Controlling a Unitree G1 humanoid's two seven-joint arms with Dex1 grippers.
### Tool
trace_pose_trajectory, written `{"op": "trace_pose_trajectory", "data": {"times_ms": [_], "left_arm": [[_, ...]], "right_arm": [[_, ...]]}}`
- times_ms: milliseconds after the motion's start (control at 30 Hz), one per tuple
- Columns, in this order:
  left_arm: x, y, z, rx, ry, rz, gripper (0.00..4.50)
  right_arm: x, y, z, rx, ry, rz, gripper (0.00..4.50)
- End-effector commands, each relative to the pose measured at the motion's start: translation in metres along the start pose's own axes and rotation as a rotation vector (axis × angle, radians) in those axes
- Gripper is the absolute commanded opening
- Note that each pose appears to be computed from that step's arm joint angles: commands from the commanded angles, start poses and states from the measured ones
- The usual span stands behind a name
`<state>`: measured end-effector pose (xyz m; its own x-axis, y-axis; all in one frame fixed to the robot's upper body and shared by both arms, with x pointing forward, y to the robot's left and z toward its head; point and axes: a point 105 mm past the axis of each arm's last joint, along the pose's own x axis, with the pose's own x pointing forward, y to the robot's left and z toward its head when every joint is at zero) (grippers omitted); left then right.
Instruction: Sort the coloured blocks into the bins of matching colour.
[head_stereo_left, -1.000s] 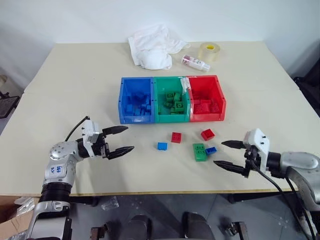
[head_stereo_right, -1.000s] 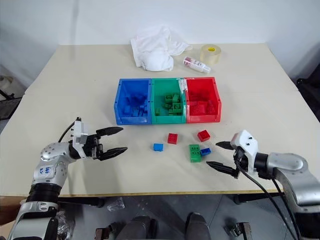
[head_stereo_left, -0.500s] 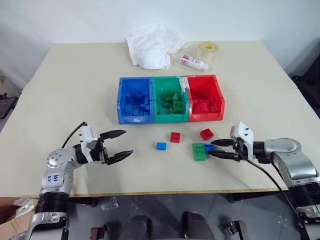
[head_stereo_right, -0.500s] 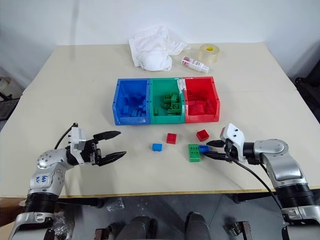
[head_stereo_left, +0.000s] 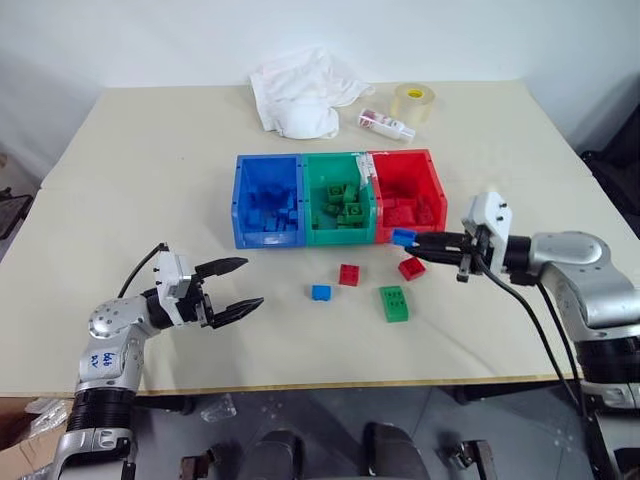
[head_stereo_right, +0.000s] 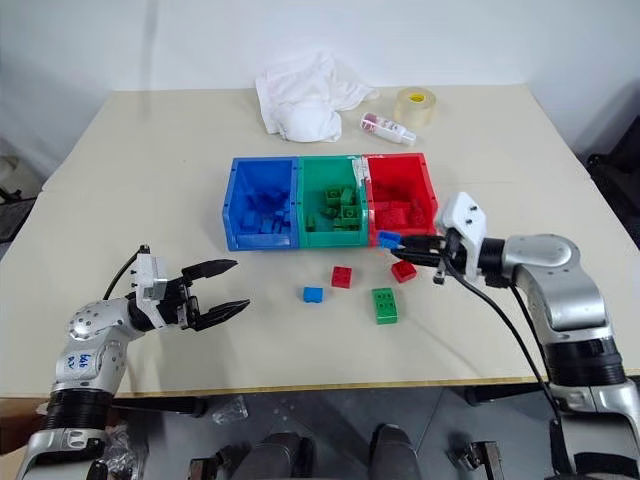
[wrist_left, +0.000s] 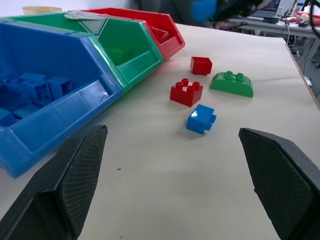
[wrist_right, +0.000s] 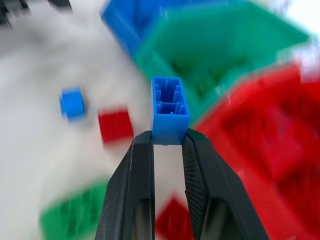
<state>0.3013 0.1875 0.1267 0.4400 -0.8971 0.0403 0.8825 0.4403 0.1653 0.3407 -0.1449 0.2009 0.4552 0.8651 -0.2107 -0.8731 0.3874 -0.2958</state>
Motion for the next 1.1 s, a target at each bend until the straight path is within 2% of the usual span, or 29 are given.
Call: {"op": "trace_pose_trajectory", "data": {"times_ms": [33,267,467,667,867,900,1100], "left_arm": [[0.001,0.002,0.009,0.032,-0.028,0.001,4.50],[0.004,0.001,0.010,0.040,-0.037,-0.001,4.50],[0.002,-0.002,0.011,0.043,-0.039,0.007,4.50],[0.000,-0.003,0.010,0.044,-0.040,0.020,4.50],[0.000,-0.004,0.009,0.038,-0.038,0.017,4.50],[0.000,-0.004,0.009,0.038,-0.038,0.017,4.50],[0.004,-0.003,0.007,0.023,-0.032,-0.016,4.50]], "right_arm": [[0.029,0.002,0.022,-0.058,-0.074,0.053,0.39],[0.103,0.002,0.051,-0.103,-0.173,0.102,0.39],[0.157,0.003,0.077,-0.108,-0.228,0.066,0.39],[0.174,0.005,0.090,-0.129,-0.267,0.047,2.33],[0.153,0.009,0.087,-0.151,-0.308,0.107,4.33],[0.151,0.010,0.087,-0.152,-0.310,0.115,4.47],[0.083,0.024,0.056,-0.143,-0.326,0.175,4.47]]}}
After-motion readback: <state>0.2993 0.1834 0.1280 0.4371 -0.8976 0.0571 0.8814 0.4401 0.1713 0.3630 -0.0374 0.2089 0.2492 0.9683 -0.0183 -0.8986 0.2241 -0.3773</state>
